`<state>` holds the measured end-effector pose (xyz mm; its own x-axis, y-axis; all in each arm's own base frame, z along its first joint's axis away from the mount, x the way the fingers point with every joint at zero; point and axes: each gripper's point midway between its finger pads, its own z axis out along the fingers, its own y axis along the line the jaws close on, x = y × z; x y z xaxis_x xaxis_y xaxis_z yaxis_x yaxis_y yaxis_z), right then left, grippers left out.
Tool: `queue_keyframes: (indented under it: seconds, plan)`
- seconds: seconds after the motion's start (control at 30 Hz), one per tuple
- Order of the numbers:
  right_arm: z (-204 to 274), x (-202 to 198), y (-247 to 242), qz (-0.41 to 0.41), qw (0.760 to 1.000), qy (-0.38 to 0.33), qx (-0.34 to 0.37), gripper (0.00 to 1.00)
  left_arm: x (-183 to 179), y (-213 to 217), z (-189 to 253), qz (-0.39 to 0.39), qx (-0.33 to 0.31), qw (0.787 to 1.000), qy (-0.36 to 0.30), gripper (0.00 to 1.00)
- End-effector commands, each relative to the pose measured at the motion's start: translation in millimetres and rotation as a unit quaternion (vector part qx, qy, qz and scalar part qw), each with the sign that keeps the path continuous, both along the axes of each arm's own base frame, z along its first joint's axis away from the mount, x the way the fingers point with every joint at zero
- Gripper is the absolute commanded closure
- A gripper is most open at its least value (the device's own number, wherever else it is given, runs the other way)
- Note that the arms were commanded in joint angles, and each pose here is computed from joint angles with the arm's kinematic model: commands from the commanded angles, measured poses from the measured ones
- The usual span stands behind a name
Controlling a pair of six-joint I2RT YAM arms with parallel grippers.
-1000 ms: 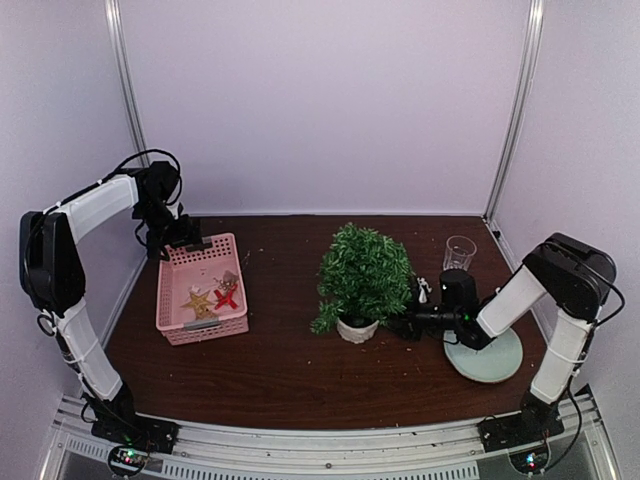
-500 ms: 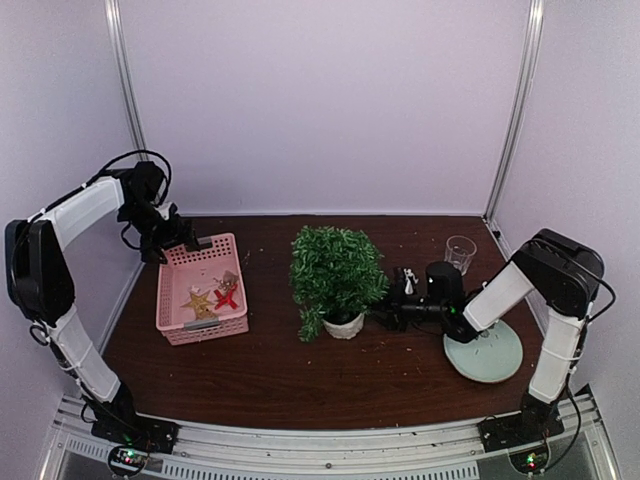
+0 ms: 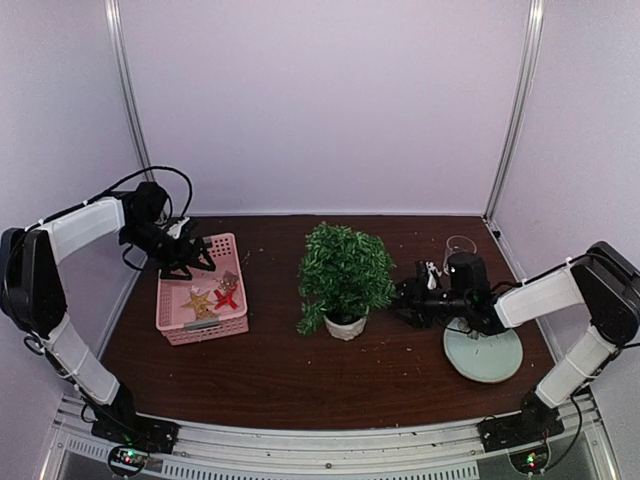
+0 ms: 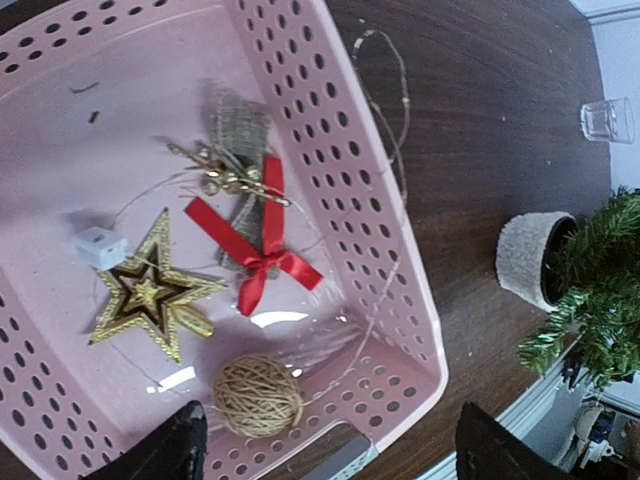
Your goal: Decorate the small christmas tree
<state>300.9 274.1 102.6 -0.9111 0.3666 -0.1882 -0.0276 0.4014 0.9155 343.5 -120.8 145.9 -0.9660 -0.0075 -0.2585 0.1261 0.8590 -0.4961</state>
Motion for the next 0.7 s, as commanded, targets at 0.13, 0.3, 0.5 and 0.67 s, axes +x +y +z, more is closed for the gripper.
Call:
queue_keyframes:
  seconds: [0.13,0.3,0.5,0.67]
  plan:
    - [-2,-18,-40,-0.012,0.996,0.004,-0.084,0.41,-22,-38,-13,-0.078,-0.021,0.997,-0.001,0.25]
    - [20,-28,-53,0.003,0.992,-0.017,-0.124,0.39,-20,-28,-33,-0.078,0.045,0.996,-0.007,0.35]
    - [45,-40,-62,0.021,0.988,-0.046,-0.144,0.38,2,-22,-29,-0.186,0.104,0.972,-0.095,0.33]
    - [67,-42,-66,0.024,0.988,-0.070,-0.139,0.36,-9,-45,-41,-0.293,0.036,0.954,-0.051,0.35]
